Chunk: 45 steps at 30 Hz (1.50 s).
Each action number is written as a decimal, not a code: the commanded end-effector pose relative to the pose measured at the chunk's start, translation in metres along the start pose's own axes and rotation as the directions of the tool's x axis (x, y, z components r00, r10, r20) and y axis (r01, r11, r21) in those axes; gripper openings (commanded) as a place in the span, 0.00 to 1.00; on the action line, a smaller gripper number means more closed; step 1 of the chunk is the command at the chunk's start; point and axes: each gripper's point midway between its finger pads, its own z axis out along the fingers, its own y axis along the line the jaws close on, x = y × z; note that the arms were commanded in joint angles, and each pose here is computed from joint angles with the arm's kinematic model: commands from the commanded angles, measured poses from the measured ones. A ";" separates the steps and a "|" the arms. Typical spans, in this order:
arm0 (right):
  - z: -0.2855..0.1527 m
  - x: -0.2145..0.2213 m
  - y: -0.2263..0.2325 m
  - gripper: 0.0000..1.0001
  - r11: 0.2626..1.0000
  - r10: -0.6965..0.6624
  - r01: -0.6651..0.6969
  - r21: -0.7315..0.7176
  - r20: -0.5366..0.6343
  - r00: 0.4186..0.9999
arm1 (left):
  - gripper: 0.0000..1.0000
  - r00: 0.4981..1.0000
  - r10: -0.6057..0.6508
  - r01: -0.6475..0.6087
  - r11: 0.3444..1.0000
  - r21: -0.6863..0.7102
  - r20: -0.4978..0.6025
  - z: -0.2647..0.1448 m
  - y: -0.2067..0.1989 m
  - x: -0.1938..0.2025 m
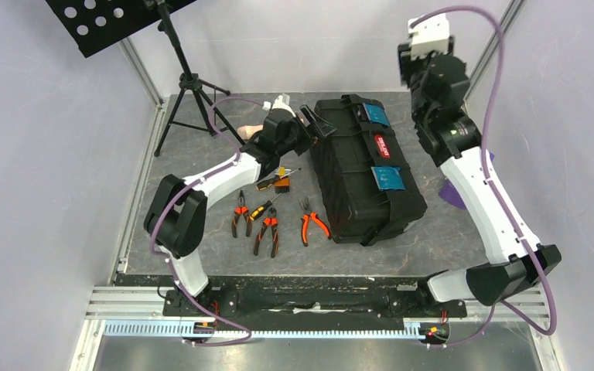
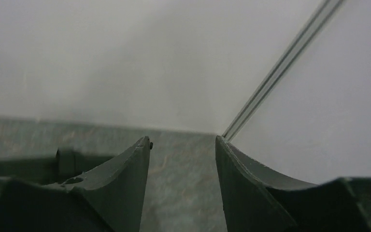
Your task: Pack the tool kit
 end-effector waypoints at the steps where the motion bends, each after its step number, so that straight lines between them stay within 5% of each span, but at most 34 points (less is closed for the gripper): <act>1: -0.036 0.067 0.038 0.56 0.979 0.032 -0.072 -0.192 -0.208 0.978 | 0.87 0.968 0.143 -0.213 0.903 -0.372 -0.208 -0.019 0.103 0.030; 8: -0.092 0.102 0.059 0.55 0.917 0.063 -0.191 -0.349 -0.346 0.936 | 0.87 0.947 0.270 -0.308 0.917 -0.253 -0.173 -0.049 0.030 0.009; 21: -0.185 0.177 0.096 0.54 0.787 -0.106 -0.225 -0.575 -0.486 0.868 | 0.88 0.903 0.316 -0.358 0.928 -0.104 -0.290 -0.110 -0.010 0.109; 31: -0.195 0.200 0.097 0.53 0.773 -0.179 -0.178 -0.609 -0.479 0.859 | 0.88 0.942 0.297 -0.301 0.954 -0.001 -0.157 -0.126 -0.075 0.079; 45: -0.207 0.196 0.116 0.53 0.691 -0.158 -0.232 -0.684 -0.457 0.875 | 0.87 0.923 0.333 -0.351 0.934 -0.068 -0.195 -0.084 -0.058 0.092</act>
